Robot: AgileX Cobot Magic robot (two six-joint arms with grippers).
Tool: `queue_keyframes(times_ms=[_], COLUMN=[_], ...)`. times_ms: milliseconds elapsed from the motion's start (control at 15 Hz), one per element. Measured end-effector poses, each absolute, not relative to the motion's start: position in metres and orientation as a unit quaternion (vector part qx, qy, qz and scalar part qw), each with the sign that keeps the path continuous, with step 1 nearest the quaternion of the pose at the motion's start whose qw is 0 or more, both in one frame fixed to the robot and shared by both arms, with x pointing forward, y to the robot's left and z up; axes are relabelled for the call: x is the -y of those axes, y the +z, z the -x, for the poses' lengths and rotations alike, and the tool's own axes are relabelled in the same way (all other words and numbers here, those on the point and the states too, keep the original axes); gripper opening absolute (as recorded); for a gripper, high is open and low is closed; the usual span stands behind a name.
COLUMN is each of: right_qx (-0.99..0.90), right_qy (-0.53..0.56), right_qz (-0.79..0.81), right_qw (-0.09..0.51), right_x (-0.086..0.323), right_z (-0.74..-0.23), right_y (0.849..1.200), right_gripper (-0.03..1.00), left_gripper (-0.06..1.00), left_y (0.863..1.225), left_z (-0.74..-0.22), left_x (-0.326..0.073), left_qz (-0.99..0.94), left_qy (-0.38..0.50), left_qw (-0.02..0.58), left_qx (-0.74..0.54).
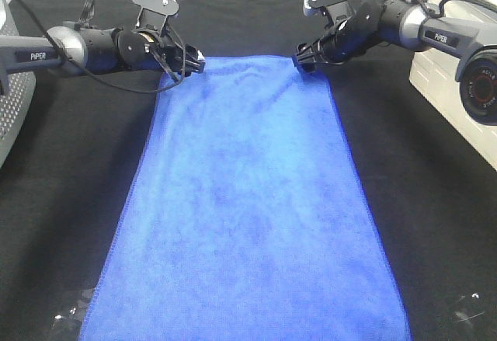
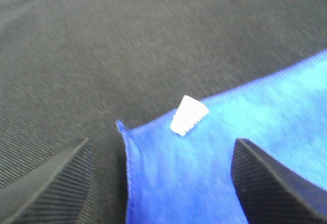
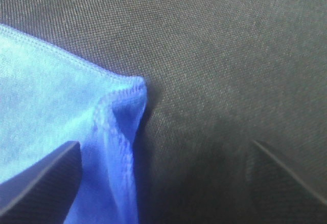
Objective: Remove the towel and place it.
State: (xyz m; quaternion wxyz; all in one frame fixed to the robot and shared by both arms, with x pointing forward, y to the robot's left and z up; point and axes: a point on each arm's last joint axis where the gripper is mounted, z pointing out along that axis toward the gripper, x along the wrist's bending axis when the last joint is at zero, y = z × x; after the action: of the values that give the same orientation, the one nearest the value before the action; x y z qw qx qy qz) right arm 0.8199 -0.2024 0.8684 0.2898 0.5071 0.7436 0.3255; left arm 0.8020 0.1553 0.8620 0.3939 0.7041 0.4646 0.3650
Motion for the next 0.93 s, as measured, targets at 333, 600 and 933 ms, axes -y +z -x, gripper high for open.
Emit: queue_keyframes(times_ms=[333, 600, 933], right_qx=[-0.733, -0.712, -0.702], right_qy=[0.336, 0.348, 0.353], right_qz=[-0.505, -0.512, -0.520], right_qw=[0.309, 0.330, 0.335], right_x=[0.206, 0.216, 0.220], right_z=[-0.823, -0.828, -0.829], right_y=[0.870, 0.856, 0.838], right_gripper=[0.84, 0.83, 0.83], left_gripper=[0.71, 0.71, 0.71], left_y=[0.861, 0.859, 0.858], left_z=[-0.801, -0.800, -0.799], left_x=[-0.155, -0.154, -0.154], left_qz=[-0.711, -0.718, -0.719], left_qy=[0.355, 0.344, 0.342], left_qw=[0.388, 0.382, 0.381], left_qx=[-0.467, -0.469, -0.469])
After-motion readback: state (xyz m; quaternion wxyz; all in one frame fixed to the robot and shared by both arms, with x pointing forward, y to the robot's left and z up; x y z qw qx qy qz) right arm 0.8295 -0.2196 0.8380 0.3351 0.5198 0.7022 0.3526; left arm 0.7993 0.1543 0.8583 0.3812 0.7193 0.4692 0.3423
